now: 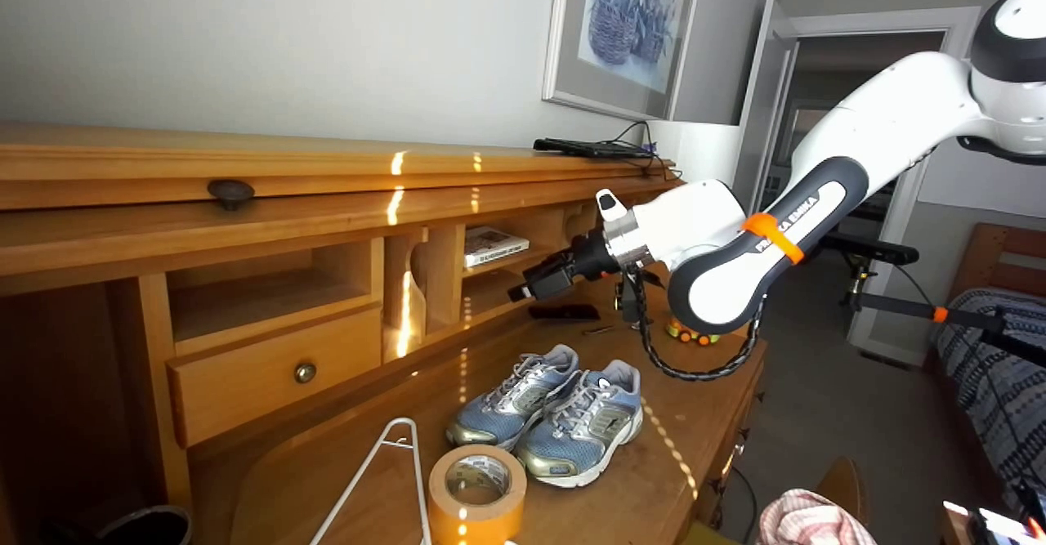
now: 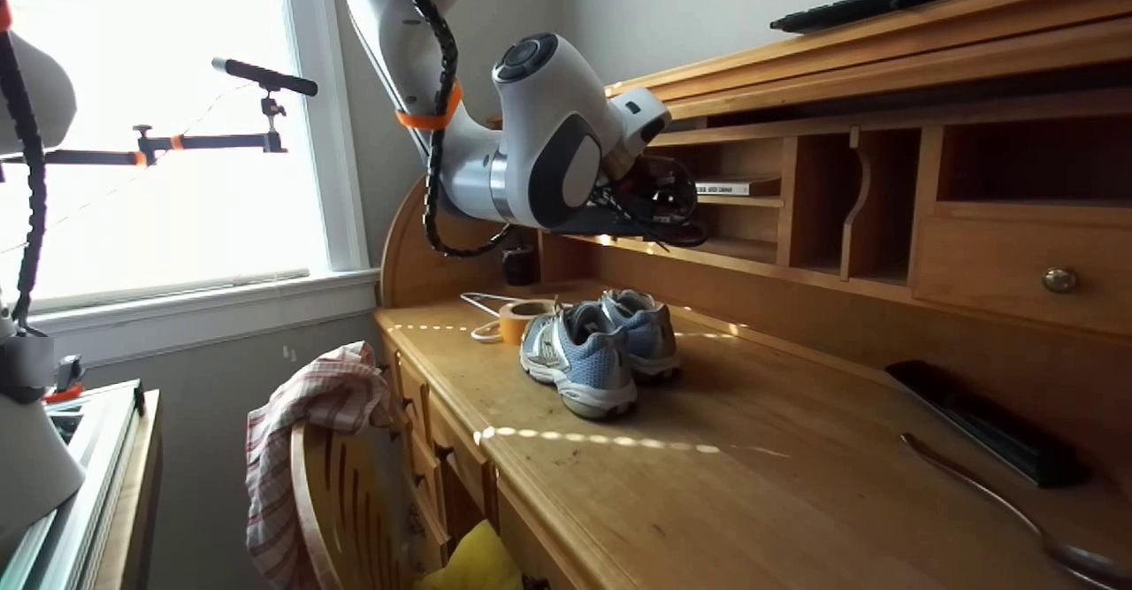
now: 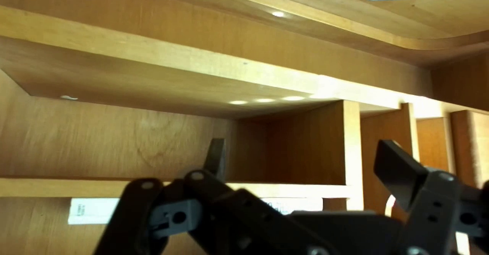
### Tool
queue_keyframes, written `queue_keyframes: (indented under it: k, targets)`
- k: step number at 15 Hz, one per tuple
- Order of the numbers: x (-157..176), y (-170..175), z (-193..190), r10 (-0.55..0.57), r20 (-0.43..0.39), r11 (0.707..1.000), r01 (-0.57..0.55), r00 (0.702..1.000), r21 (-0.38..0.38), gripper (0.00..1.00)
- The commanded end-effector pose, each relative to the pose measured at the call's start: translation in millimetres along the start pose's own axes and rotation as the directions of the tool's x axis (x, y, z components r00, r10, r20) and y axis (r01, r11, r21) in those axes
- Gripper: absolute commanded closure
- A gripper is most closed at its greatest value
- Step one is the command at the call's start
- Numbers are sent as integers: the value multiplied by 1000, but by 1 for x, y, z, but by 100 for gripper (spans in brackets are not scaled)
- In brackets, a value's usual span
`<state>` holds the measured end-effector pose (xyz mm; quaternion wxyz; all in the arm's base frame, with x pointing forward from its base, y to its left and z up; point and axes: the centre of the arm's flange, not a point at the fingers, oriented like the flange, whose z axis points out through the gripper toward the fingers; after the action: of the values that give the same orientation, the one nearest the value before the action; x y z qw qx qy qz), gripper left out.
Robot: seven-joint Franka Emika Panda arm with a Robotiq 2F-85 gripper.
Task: Remove the book from the shelf
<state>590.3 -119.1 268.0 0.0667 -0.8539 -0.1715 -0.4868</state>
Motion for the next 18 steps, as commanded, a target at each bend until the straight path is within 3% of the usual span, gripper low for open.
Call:
queue_keyframes:
  k: [1, 2, 4, 13, 18]
  targets:
    - [5, -6, -9, -30, -20, 999, 31, 999, 13, 0]
    - [8, -7, -9, -38, -27, 999, 39, 999, 9, 0]
    - [14, -7, -10, -45, -43, 999, 45, 998, -5, 25]
    - [28, 4, -17, -105, -138, 994, 98, 985, -56, 95]
    - [23, 13, -18, -86, -182, 994, 72, 979, -78, 100]
